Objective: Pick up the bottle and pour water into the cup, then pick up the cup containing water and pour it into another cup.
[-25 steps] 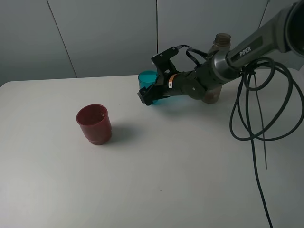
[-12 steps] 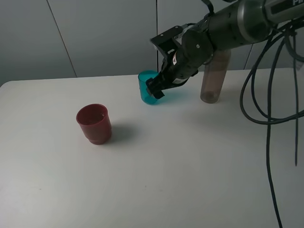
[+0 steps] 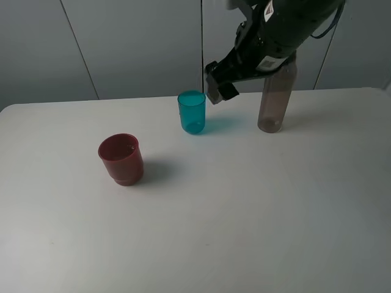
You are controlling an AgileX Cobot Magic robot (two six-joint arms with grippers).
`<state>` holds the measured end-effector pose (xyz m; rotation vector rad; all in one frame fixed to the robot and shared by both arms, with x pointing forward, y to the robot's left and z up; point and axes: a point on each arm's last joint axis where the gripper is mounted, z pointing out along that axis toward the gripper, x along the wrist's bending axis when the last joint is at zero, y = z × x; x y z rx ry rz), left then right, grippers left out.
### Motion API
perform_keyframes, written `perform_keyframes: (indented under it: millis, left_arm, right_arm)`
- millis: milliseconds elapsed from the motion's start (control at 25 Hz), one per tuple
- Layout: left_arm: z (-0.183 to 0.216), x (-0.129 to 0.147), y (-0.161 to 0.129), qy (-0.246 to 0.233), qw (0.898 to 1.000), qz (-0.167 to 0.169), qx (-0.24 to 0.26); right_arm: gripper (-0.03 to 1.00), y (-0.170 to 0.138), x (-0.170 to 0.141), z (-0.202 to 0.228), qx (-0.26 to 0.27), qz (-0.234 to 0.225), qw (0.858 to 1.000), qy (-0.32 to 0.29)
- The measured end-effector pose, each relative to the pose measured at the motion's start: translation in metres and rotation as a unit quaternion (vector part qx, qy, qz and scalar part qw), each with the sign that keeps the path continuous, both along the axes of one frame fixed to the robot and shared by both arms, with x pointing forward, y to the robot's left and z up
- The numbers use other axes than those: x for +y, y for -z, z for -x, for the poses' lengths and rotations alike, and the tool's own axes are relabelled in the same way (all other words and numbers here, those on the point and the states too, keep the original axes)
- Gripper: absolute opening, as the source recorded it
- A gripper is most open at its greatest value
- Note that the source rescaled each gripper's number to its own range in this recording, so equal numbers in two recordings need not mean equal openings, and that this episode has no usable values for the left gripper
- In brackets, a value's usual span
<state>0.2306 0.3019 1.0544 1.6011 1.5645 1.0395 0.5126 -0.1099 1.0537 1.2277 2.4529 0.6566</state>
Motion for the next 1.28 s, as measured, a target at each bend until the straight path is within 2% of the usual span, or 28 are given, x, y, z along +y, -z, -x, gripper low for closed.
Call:
perform_keyframes:
  millis: [240, 600, 720, 1000, 1280]
  left_arm:
    - [0.0, 0.0, 0.0, 0.0, 1.0, 0.0, 0.0]
    - [0.0, 0.0, 0.0, 0.0, 1.0, 0.0, 0.0]
    - [0.0, 0.0, 0.0, 0.0, 1.0, 0.0, 0.0]
    - [0.0, 0.0, 0.0, 0.0, 1.0, 0.0, 0.0]
    - [0.0, 0.0, 0.0, 0.0, 1.0, 0.0, 0.0]
  right_arm:
    - [1.0, -0.013, -0.053, 0.049, -0.009, -0.022, 0.999, 0.034]
    - [1.0, -0.051, -0.139, 0.156, -0.085, -0.069, 0.989, 0.102]
    - [1.0, -0.054, -0.16, 0.195, -0.107, -0.081, 0.984, 0.118]
    - [1.0, -0.038, -0.186, 0.255, -0.145, -0.106, 0.971, 0.156]
    - [1.0, -0.011, -0.189, 0.274, -0.168, -0.127, 0.957, 0.199]
